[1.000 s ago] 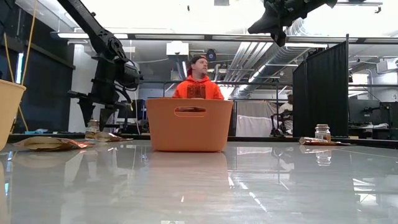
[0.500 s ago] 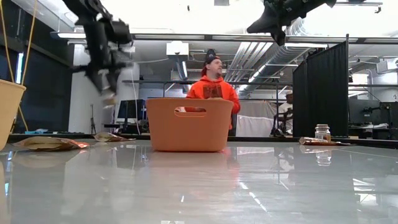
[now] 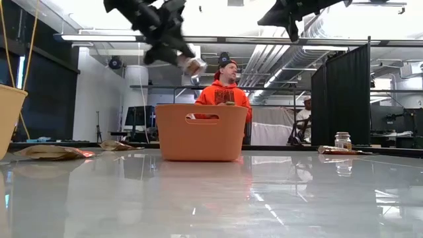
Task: Sort spices by type
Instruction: Put the top left brown spice bottle into the orange can
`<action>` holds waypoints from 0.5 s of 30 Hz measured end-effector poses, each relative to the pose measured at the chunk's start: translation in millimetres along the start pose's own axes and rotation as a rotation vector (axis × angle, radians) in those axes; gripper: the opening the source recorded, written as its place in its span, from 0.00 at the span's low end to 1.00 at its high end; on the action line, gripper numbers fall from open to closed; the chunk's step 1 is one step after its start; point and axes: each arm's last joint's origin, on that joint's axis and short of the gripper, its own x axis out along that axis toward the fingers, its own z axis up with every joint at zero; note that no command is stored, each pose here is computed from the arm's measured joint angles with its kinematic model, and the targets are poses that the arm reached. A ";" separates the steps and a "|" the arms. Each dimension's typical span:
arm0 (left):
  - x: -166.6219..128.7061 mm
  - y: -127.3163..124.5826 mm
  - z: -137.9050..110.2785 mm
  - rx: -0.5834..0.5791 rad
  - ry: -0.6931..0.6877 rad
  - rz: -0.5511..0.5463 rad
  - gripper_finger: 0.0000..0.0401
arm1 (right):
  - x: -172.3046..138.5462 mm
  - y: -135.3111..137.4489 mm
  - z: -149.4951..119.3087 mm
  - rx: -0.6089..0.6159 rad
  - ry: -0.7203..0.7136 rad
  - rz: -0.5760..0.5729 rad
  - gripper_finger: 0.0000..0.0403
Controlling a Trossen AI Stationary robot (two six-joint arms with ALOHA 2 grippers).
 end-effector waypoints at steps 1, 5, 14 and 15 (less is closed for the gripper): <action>7.2 -9.6 -1.7 0.043 0.000 -0.027 0.34 | 0.0 0.2 -0.1 0.002 0.003 0.007 0.00; 31.7 -34.8 -4.2 0.174 0.057 -0.052 0.34 | 0.0 0.7 -2.0 0.005 0.027 0.033 0.00; 86.3 -47.0 -6.4 0.352 0.230 0.000 0.34 | 0.0 0.6 -2.5 0.015 0.032 0.033 0.00; 89.9 -46.7 -6.4 0.371 0.248 0.006 0.35 | 0.0 0.6 -2.5 0.015 0.032 0.033 0.00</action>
